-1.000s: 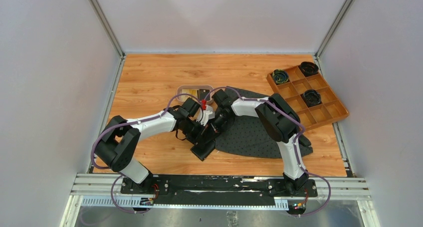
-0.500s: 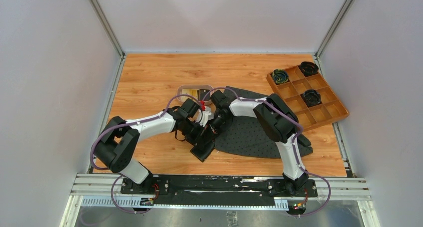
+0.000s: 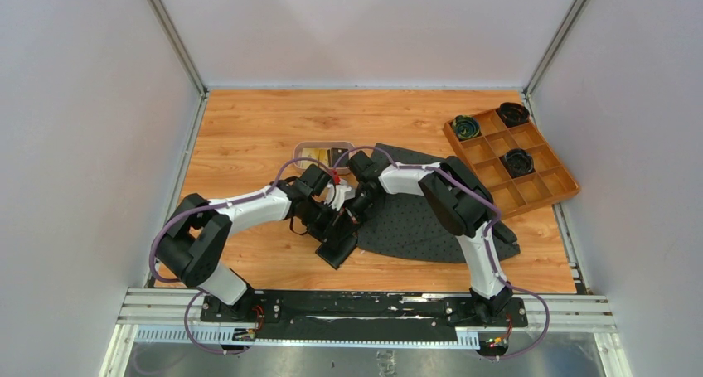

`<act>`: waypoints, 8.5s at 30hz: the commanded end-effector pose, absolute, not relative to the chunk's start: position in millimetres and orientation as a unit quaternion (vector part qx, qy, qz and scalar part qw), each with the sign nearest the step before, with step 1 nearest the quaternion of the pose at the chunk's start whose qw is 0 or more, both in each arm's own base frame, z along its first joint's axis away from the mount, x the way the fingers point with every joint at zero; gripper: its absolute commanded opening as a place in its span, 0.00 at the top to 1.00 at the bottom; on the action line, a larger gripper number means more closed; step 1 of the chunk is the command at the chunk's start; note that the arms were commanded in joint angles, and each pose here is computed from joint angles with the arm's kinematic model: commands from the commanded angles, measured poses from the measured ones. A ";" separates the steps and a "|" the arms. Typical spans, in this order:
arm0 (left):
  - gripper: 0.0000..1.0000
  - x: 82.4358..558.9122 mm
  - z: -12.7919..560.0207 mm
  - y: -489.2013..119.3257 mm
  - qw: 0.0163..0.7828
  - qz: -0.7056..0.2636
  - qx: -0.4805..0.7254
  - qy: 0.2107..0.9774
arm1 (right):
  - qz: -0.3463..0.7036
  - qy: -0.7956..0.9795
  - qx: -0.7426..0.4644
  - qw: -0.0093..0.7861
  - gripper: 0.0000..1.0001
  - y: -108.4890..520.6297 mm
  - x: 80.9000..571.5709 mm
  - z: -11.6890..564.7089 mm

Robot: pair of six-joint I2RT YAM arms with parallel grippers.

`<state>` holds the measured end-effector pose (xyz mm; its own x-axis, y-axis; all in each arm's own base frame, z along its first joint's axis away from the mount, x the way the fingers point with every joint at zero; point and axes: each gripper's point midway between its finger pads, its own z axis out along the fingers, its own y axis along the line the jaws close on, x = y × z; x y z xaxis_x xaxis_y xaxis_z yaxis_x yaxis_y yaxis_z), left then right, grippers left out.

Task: Put the credit cards into the card holder
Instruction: Close the card holder at the center of the board, then reset both arms

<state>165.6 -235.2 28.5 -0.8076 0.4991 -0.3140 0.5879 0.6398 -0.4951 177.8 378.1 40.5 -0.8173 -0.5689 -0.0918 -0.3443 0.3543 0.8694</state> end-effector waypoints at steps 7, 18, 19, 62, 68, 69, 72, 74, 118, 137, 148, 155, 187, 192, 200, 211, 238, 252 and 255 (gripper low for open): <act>1.00 168.8 13.0 -223.0 0.087 -0.268 0.298 0.912 | -0.484 -0.810 0.297 0.146 1.00 382.2 152.5 29.8; 0.87 171.2 20.9 -219.5 0.102 -0.260 0.287 0.916 | -0.449 -0.832 0.298 0.131 1.00 372.6 158.8 17.8; 0.85 170.9 21.4 -219.4 0.102 -0.260 0.287 0.916 | -0.448 -0.833 0.298 0.130 1.00 372.1 159.3 17.4; 0.89 167.6 32.3 -221.3 0.120 -0.283 0.241 0.920 | -0.441 -0.837 0.296 0.132 1.00 369.5 160.2 14.0; 0.90 166.0 24.0 -218.5 0.107 -0.274 0.237 0.926 | -0.440 -0.837 0.295 0.133 1.00 369.5 160.0 13.7; 0.90 165.2 22.7 -218.0 0.104 -0.273 0.236 0.927 | -0.440 -0.837 0.296 0.133 1.00 369.5 160.0 13.7; 0.91 163.4 18.8 -216.2 0.097 -0.268 0.233 0.930 | -0.439 -0.838 0.294 0.136 1.00 368.8 159.2 12.6; 0.92 162.1 16.2 -215.0 0.093 -0.265 0.230 0.932 | -0.439 -0.839 0.293 0.135 1.00 368.7 159.4 12.1; 0.82 169.9 53.0 -222.0 0.205 -0.218 0.229 0.926 | -0.417 -0.847 0.304 0.127 1.00 365.9 156.4 4.2; 0.82 171.6 51.5 -232.0 0.225 -0.169 0.245 0.928 | -0.418 -0.846 0.303 0.130 1.00 366.1 155.6 3.1; 0.83 166.2 42.3 -235.0 0.210 -0.162 0.249 0.932 | -0.418 -0.846 0.302 0.131 1.00 366.3 155.2 3.3; 0.85 163.8 38.8 -230.8 0.200 -0.150 0.251 0.935 | -0.419 -0.846 0.302 0.130 1.00 366.4 155.7 3.9; 0.92 142.0 14.1 -214.3 0.154 -0.139 0.246 0.947 | -0.418 -0.847 0.302 0.129 1.00 366.1 155.9 4.4; 0.93 141.5 10.7 -213.1 0.155 -0.138 0.241 0.948 | -0.417 -0.847 0.302 0.128 1.00 366.1 156.2 4.4; 0.93 139.2 1.9 -210.3 0.149 -0.135 0.236 0.951 | -0.416 -0.848 0.303 0.128 1.00 365.9 156.1 4.4; 0.92 133.1 -7.5 -204.8 0.142 -0.140 0.227 0.953 | -0.421 -0.844 0.306 0.126 1.00 367.4 156.7 7.2; 0.17 194.2 236.7 -206.5 0.465 -0.291 0.200 0.812 | -0.437 -0.713 0.537 -0.113 0.47 324.6 202.9 151.1; 0.00 210.9 292.2 -165.1 0.523 -0.291 0.162 0.784 | -0.086 -0.722 0.473 -0.497 0.01 160.6 292.2 314.9; 0.00 229.0 300.7 -149.0 0.527 -0.307 0.125 0.783 | -0.092 -0.731 0.404 -0.542 0.00 136.4 284.3 346.6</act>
<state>215.9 -159.2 291.3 -0.3931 -0.0717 -0.9167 0.5224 0.8030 -0.2868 277.5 173.1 327.1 -0.0293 -0.5476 -0.8362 -0.8157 0.4967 -0.2966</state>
